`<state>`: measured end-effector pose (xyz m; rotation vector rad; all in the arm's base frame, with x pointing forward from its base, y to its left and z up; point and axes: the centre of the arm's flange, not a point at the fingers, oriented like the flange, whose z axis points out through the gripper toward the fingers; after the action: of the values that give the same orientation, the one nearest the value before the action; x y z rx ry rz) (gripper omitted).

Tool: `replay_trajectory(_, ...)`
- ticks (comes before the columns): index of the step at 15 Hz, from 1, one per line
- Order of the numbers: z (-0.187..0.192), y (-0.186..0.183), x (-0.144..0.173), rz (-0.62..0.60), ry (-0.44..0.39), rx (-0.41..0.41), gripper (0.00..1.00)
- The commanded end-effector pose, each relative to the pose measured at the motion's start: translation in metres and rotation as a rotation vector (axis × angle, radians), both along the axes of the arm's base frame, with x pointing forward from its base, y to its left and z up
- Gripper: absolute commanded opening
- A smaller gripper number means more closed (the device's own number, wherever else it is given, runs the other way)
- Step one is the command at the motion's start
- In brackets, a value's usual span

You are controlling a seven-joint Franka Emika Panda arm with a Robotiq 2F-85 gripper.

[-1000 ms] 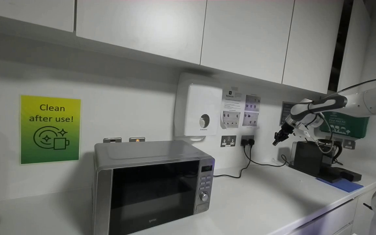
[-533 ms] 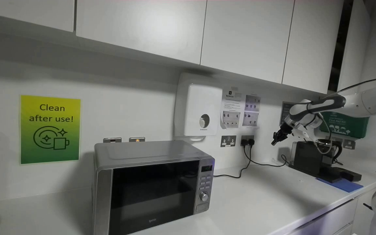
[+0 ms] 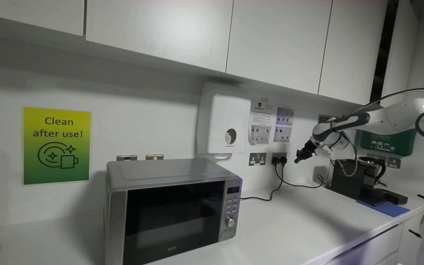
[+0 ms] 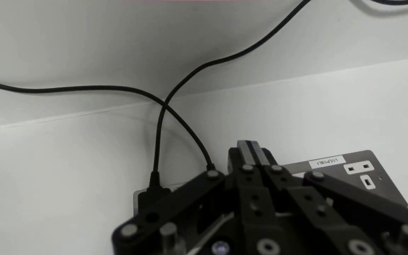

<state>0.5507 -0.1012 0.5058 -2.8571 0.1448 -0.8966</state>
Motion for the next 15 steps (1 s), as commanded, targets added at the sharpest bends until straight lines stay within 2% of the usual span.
replay_trajectory(1, 0.001, -0.002, 0.041, 0.018, -0.053, -0.031, 0.00)
replay_trajectory(6, 0.000, -0.003, 0.074, 0.025, -0.070, -0.061, 0.00)
replay_trajectory(15, 0.007, -0.022, 0.111, 0.014, -0.110, -0.083, 0.00)
